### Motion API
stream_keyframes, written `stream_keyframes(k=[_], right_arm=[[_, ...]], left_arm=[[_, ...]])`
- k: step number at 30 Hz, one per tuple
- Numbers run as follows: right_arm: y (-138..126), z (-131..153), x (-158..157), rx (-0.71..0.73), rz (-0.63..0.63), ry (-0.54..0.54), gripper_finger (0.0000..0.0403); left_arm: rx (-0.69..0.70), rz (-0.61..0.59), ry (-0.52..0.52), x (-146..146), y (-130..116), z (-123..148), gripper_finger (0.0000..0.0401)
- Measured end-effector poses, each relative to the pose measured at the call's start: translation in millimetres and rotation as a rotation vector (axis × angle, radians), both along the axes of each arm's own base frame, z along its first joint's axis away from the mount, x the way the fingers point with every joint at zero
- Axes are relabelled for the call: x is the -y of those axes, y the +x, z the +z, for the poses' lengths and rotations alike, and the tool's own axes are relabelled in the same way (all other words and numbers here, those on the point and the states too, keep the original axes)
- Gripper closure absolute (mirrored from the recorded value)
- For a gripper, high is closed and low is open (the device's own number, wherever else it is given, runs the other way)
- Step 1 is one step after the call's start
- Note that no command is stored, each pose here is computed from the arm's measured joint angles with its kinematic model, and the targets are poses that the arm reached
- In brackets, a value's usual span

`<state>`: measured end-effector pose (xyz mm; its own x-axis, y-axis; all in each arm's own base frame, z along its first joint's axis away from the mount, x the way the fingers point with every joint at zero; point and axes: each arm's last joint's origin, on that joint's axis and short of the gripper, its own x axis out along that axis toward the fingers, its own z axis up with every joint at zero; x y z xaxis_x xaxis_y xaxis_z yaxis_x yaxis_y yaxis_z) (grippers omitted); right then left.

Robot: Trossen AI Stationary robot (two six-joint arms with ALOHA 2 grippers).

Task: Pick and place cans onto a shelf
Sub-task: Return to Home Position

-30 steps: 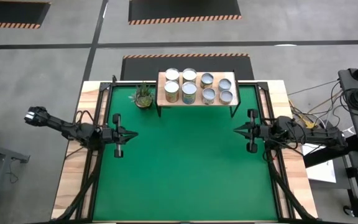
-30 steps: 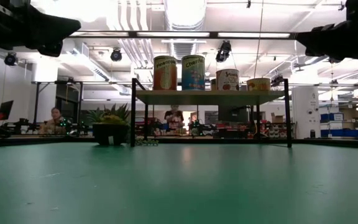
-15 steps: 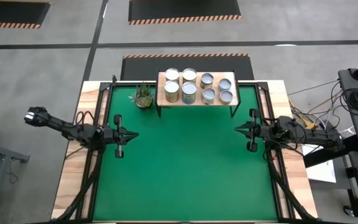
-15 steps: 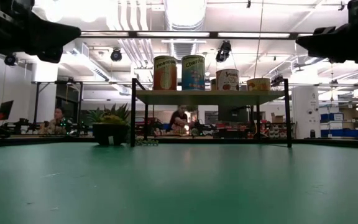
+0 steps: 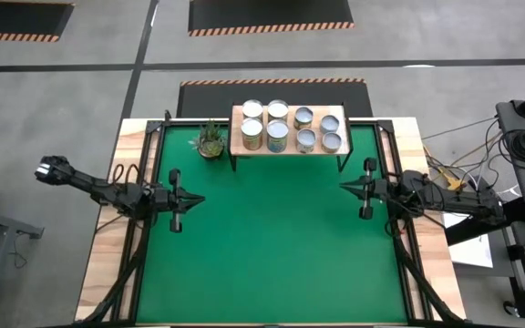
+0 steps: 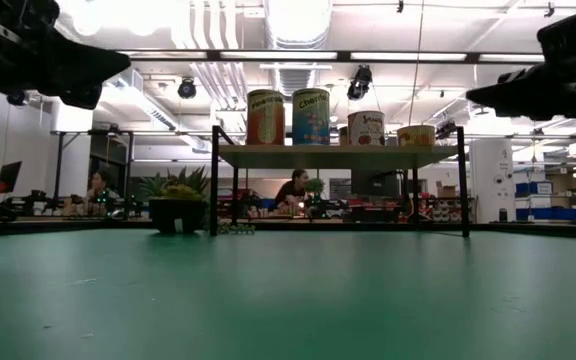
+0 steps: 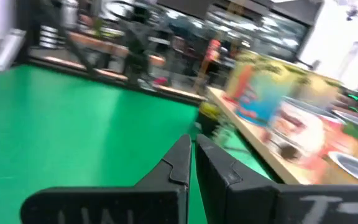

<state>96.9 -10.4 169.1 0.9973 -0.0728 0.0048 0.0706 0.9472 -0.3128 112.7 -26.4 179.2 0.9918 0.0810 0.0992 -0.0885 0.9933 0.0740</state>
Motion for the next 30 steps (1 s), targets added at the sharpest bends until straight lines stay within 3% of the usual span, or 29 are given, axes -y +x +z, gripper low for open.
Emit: stream_keyframes(k=[5,9,30], right_arm=[[-0.3,0.6,4.3,0.010,-0.148,0.026,0.0390],[-0.5,1.5,4.9,0.015,-0.170,0.031,0.0390],[-0.5,1.9,5.0,0.019,-0.172,0.030,0.0390]], left_arm=[[-0.020,0.078,-0.006,-1.8,1.1,-1.9,0.0401],[-0.036,0.181,-0.003,-4.5,1.3,-2.2,0.0401],[-0.035,0.182,-0.002,-4.3,1.7,-0.9,0.0401]])
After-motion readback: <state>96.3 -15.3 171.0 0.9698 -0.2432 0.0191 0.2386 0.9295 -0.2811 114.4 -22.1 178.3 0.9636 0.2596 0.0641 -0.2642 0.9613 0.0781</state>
